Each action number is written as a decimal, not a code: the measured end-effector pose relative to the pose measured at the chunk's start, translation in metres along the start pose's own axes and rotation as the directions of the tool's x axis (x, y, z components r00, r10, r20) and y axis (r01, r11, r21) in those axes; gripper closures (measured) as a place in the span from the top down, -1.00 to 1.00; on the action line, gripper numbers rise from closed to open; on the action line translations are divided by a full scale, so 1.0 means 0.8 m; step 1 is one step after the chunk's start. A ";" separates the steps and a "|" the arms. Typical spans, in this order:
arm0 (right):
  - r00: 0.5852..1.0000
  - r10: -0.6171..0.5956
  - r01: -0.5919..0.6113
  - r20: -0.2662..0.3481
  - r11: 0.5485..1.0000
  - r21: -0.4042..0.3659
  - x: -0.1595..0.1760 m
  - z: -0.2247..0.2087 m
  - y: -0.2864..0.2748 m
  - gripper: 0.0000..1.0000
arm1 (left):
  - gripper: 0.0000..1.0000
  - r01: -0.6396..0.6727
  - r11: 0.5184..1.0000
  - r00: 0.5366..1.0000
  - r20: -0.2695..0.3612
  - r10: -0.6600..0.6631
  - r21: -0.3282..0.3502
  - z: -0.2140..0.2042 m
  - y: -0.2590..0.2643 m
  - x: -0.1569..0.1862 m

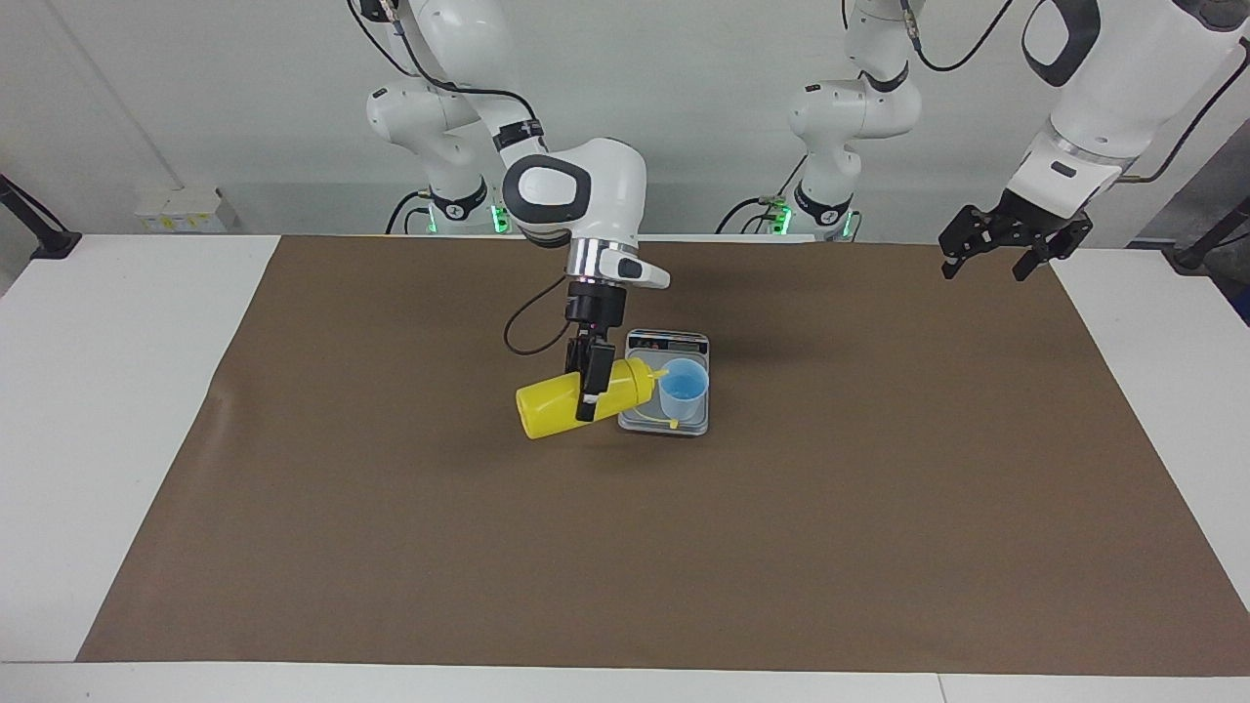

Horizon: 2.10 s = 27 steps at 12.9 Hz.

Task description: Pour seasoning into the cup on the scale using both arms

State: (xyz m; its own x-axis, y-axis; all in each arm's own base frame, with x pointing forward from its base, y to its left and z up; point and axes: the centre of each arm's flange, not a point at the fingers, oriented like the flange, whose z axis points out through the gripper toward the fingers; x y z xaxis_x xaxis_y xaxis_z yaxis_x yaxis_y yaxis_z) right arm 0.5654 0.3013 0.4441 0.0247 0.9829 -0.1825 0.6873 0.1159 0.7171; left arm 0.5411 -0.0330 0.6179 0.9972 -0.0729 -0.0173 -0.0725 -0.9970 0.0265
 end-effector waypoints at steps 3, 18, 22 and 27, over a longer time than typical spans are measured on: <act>0.991 0.134 -0.134 0.000 0.990 0.044 -0.043 -0.002 0.025 0.07 | 1.00 0.000 1.000 1.000 0.000 0.000 0.000 0.000 0.000 0.000; 0.803 0.596 -0.467 -0.011 0.640 0.610 -0.252 0.036 0.022 0.07 | 1.00 0.000 1.000 1.000 0.000 0.000 0.000 0.000 0.000 0.000; 0.704 0.704 -0.460 -0.097 0.555 0.692 -0.284 0.066 -0.002 0.07 | 1.00 0.000 1.000 1.000 0.000 0.000 0.000 0.000 0.000 0.000; 0.504 0.827 -0.425 -0.249 0.488 0.762 -0.300 0.135 -0.076 0.07 | 1.00 0.000 1.000 1.000 0.000 0.000 0.000 0.000 0.000 0.000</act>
State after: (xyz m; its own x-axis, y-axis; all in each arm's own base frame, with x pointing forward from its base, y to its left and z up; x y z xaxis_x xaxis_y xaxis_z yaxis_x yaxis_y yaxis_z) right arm 0.5962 0.0431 0.3719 0.4001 0.6271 0.6683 0.8786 -0.4698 -0.0852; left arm 0.5411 -0.0330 0.6179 0.9972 -0.0729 -0.0173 -0.0725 -0.9970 0.0265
